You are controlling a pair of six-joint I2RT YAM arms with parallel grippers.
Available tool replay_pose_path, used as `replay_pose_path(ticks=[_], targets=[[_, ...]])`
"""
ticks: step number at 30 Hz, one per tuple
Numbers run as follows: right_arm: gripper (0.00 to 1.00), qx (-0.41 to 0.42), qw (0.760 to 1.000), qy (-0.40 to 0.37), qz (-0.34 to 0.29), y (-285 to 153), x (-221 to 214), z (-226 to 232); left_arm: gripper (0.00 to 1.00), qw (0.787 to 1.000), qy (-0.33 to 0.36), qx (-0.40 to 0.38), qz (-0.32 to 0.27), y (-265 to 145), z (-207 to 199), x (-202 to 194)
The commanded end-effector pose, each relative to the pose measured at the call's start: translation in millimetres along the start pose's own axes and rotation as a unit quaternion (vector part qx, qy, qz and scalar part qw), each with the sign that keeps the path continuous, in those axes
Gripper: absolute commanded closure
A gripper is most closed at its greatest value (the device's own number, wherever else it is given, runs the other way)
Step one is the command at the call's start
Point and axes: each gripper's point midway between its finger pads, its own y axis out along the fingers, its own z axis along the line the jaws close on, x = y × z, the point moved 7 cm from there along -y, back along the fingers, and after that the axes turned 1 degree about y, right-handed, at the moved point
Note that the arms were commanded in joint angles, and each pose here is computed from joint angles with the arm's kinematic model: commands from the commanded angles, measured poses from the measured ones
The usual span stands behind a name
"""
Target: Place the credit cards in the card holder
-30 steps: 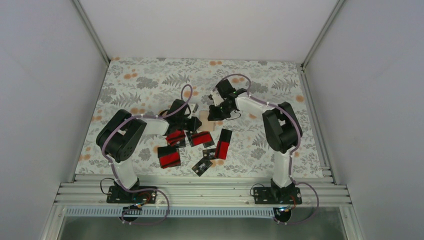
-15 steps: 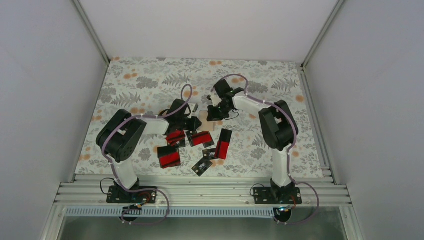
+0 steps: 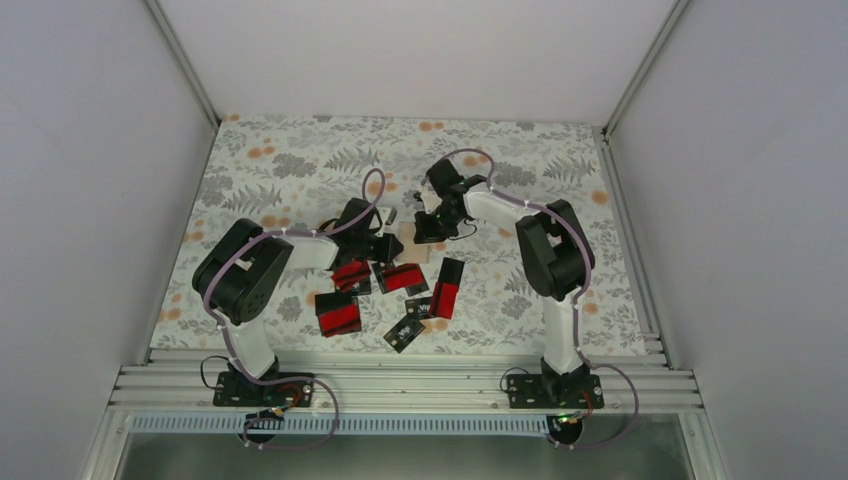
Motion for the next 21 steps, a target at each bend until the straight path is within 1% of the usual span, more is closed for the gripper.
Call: replay_pose_path(ticks=[1, 11, 19, 21], targets=[[0.96, -0.011, 1.000, 0.000, 0.029, 16.9, -6.4, -0.6, 0.88, 1.000, 0.005, -0.003, 0.023, 4.7, -2.2, -7.2], [0.96, -0.039, 0.998, 0.013, 0.056, 29.6, -16.5, -10.3, 0.89, 1.000, 0.006, -0.003, 0.021, 4.0, -3.1, -5.8], [0.96, -0.052, 0.996, 0.020, 0.075, 29.9, -29.6, -13.1, 0.89, 1.000, 0.007, -0.001, 0.022, 3.8, -2.9, -6.4], [0.96, -0.050, 0.996, 0.018, 0.078, 29.1, -31.6, -12.1, 0.91, 1.000, 0.007, 0.001, 0.021, 3.3, -2.8, -6.2]])
